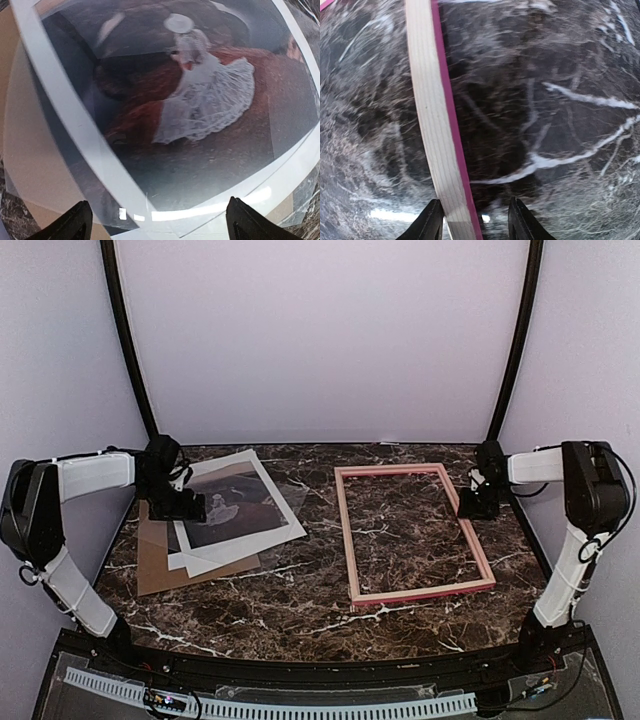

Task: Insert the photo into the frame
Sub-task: Adjust the frame body at the center of the board, then move the glass panel to the mat board.

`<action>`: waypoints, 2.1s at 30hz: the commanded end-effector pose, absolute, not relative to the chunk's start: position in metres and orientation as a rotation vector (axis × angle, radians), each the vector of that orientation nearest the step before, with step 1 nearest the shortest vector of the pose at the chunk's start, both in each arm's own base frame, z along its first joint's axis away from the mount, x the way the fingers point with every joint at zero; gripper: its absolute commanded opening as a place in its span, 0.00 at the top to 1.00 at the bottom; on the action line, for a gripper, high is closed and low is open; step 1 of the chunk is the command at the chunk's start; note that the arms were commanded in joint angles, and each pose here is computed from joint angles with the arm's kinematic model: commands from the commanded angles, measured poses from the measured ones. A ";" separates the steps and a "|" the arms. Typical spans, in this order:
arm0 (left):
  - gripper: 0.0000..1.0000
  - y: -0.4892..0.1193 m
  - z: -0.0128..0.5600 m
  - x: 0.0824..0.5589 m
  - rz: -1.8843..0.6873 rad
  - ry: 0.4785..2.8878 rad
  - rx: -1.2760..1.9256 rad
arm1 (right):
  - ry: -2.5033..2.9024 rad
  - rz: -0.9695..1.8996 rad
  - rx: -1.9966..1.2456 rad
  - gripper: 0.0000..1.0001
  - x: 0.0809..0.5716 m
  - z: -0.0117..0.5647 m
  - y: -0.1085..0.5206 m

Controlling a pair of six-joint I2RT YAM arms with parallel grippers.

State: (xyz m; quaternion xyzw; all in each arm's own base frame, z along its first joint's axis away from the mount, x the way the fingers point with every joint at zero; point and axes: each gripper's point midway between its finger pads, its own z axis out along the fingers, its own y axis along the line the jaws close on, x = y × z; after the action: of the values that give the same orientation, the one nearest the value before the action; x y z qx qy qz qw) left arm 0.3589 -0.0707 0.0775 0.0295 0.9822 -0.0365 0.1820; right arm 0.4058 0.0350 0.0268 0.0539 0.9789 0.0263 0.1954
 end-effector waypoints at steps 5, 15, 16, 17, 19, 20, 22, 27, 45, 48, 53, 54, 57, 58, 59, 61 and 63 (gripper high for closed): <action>0.04 -0.042 0.087 0.334 -0.205 2.708 -0.353 | 2.620 0.092 0.029 0.24 0.424 0.070 0.071; 0.04 -0.046 0.077 0.317 -0.254 2.708 -0.412 | 2.393 0.521 -0.463 0.04 0.444 0.131 0.261; 0.04 -0.049 0.077 0.319 -0.246 2.710 -0.392 | 2.376 0.544 -0.504 0.04 0.446 0.134 0.278; 0.04 -0.051 0.082 0.325 -0.239 2.695 -0.364 | 2.360 0.562 -0.535 0.03 0.448 0.137 0.293; 0.04 -0.057 0.089 0.336 -0.201 2.678 -0.294 | 2.326 0.604 -0.588 0.02 0.452 0.141 0.322; 0.04 -0.060 0.088 0.340 -0.167 2.680 -0.263 | 2.316 0.626 -0.610 0.01 0.454 0.140 0.335; 0.04 -0.068 0.091 0.355 -0.129 2.667 -0.190 | 2.285 0.677 -0.649 0.01 0.459 0.144 0.360; 0.07 -0.098 0.095 0.388 -0.143 2.655 -0.023 | 2.225 0.771 -0.711 0.01 0.477 0.142 0.412; 0.14 -0.185 0.036 0.369 -0.242 2.741 0.373 | 2.231 0.957 -0.652 0.01 0.511 0.071 0.480; 0.14 -0.188 0.034 0.363 -0.242 2.739 0.378 | 2.251 0.991 -0.648 0.01 0.506 0.061 0.483; 0.14 -0.185 0.031 0.357 -0.222 2.745 0.373 | 2.300 1.025 -0.660 0.02 0.494 0.045 0.484; 0.14 -0.184 0.032 0.356 -0.219 2.744 0.370 | 2.308 1.030 -0.666 0.03 0.491 0.043 0.485; 0.15 -0.180 0.028 0.349 -0.203 2.756 0.368 | 2.332 1.047 -0.693 0.05 0.478 0.038 0.485; 0.15 -0.180 0.028 0.348 -0.199 2.755 0.371 | 2.337 1.052 -0.704 0.05 0.474 0.037 0.485; 0.15 -0.179 0.025 0.345 -0.195 2.761 0.377 | 2.343 1.057 -0.711 0.05 0.470 0.036 0.484; 0.15 -0.179 0.023 0.340 -0.188 2.761 0.399 | 2.355 1.067 -0.732 0.07 0.461 0.036 0.483; 0.15 -0.180 0.021 0.334 -0.185 2.763 0.424 | 2.371 1.065 -0.753 0.11 0.453 0.036 0.479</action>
State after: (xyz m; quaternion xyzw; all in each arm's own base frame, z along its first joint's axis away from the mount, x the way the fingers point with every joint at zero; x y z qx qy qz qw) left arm 0.3597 -0.1844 0.0283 0.1358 0.9683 -0.0728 0.1964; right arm 0.4891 0.4789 0.0501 -0.2568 0.8448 0.3826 0.2721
